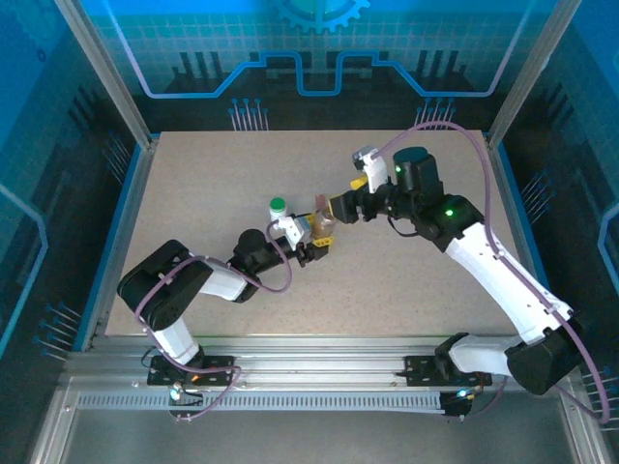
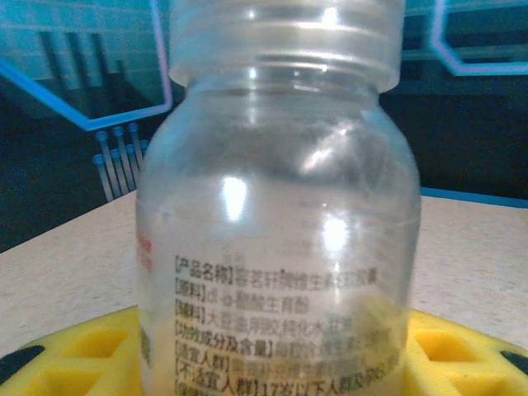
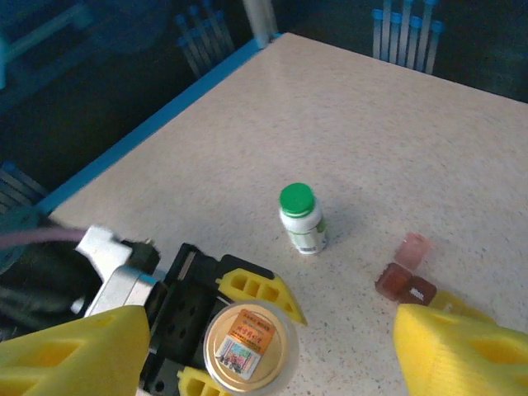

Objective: Sort the pills into containers

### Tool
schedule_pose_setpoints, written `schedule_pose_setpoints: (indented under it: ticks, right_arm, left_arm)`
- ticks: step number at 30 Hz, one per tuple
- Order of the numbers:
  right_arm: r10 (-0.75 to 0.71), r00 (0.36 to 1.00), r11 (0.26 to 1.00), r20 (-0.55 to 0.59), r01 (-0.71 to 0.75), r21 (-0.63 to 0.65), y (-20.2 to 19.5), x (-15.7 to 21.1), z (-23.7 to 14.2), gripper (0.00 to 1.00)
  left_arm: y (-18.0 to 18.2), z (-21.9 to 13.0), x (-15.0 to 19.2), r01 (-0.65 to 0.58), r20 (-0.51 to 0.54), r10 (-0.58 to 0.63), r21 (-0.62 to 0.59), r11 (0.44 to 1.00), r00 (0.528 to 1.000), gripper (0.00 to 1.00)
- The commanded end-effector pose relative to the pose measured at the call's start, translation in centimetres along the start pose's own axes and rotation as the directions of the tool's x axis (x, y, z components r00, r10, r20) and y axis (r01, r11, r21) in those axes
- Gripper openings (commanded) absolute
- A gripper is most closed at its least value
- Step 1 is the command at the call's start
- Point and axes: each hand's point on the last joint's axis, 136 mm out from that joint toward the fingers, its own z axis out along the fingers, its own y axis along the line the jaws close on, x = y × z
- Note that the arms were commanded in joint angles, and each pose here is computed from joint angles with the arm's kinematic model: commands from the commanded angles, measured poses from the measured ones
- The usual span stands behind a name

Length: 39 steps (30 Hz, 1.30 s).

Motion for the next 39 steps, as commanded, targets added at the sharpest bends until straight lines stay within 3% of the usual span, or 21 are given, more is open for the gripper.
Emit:
schedule_pose_setpoints:
  ticks: [1, 9, 17, 24, 31, 39]
  right_arm:
    - [0.226, 0.973, 0.960, 0.054, -0.231, 0.157, -2.1, 0.1, 1.4, 0.75]
    - [0.281, 0.957, 0.939, 0.077, -0.291, 0.183, -1.1, 0.9, 4.2, 0.75]
    - [0.274, 0.962, 0.938, 0.007, -0.269, 0.216, -1.0, 2.7, 6.5, 0.76]
    - [0.282, 0.959, 0.941, -0.022, -0.272, 0.200, -0.7, 3.4, 7.5, 0.66]
    - [0.292, 0.956, 0.938, -0.030, -0.280, 0.203, -0.9, 4.3, 7.9, 0.64]
    - [0.296, 0.953, 0.941, -0.061, -0.280, 0.187, -0.6, 5.1, 8.4, 0.47]
  left_arm:
    - [2.5, 0.5, -1.1, -0.047, 0.033, 0.053, -0.159, 0.986, 0.998, 0.00]
    - [3.1, 0.6, -0.7, -0.094, 0.007, 0.099, -0.237, 0.967, 0.995, 0.00]
    - [3.0, 0.8, -0.4, -0.108, -0.002, 0.111, -0.246, 0.963, 0.994, 0.00]
    - [2.9, 0.8, -0.4, -0.111, -0.005, 0.113, -0.246, 0.963, 0.994, 0.00]
    - [3.2, 0.7, -0.4, -0.115, -0.006, 0.117, -0.265, 0.957, 0.993, 0.00]
    - [3.1, 0.9, -0.8, -0.114, 0.002, 0.119, -0.267, 0.957, 0.993, 0.00]
